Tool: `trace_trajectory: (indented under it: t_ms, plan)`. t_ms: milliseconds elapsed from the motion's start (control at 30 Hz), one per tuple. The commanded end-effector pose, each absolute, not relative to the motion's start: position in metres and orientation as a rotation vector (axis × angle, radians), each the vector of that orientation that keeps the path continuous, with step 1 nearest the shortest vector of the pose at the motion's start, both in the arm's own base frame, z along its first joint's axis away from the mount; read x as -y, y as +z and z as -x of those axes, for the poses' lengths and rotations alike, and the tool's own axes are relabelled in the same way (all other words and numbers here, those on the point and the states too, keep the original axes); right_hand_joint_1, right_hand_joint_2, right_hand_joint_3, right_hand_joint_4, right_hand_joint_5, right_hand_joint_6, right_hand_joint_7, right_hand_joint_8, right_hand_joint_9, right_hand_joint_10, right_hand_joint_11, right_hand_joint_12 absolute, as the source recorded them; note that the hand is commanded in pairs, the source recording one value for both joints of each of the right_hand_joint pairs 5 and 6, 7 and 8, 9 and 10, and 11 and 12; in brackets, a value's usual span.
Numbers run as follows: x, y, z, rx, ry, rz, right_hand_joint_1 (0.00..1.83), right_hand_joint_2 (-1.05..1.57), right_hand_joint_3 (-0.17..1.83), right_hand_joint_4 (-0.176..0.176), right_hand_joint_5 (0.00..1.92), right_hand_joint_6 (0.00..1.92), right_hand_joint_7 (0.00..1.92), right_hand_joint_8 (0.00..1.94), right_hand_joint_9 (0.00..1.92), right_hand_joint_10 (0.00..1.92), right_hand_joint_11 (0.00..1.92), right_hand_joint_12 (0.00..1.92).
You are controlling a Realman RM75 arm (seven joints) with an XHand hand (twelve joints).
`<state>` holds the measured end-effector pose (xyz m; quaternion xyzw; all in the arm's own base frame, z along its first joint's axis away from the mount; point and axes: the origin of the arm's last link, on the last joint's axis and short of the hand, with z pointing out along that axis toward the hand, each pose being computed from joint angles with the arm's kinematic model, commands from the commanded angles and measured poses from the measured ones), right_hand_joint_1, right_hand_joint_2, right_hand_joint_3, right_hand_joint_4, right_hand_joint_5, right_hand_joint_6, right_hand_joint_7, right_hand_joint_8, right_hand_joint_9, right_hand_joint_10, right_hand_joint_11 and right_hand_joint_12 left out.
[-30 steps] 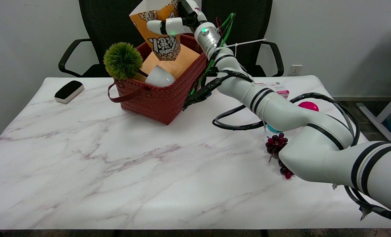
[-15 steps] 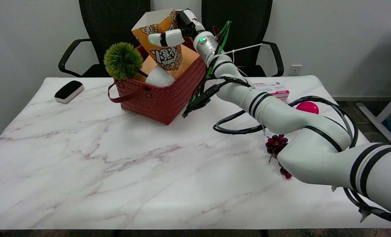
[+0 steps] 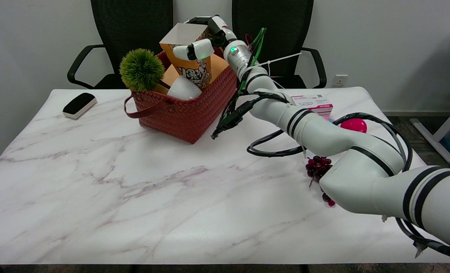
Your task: Place the popcorn box into the brown storage basket.
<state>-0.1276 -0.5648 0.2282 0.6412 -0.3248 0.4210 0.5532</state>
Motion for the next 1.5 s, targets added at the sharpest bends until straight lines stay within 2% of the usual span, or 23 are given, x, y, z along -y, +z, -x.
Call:
trace_trajectory:
  t_ms: [33,700,767,867,967,1167,1500]
  plan:
    - [0.564,0.231,0.132,0.76,0.985,-1.511,1.2,-0.06,0.97,0.0,0.63,0.63,0.37,0.37,0.24,0.24,0.24,0.24]
    - [0.56,0.25,0.121,0.701,1.016,-1.524,1.16,-0.3,1.01,0.0,0.52,0.52,0.31,0.31,0.2,0.2,0.21,0.21]
    - [0.559,0.251,0.12,0.698,1.02,-1.528,1.15,-0.38,0.99,0.0,0.45,0.45,0.3,0.3,0.18,0.18,0.19,0.19]
    - [0.556,0.253,0.118,0.689,1.026,-1.538,1.12,-0.53,0.88,0.0,0.2,0.2,0.23,0.23,0.15,0.15,0.17,0.17]
    - [0.554,0.255,0.115,0.679,1.035,-1.549,1.11,-0.58,0.81,0.0,0.01,0.01,0.11,0.11,0.12,0.12,0.15,0.15]
    - [0.552,0.26,0.116,0.672,1.035,-1.548,1.09,-0.59,0.76,0.0,0.0,0.0,0.05,0.05,0.1,0.1,0.14,0.14]
    - [0.546,0.279,0.112,0.637,1.05,-1.543,1.08,-0.6,0.75,0.0,0.0,0.0,0.05,0.05,0.09,0.09,0.13,0.13]
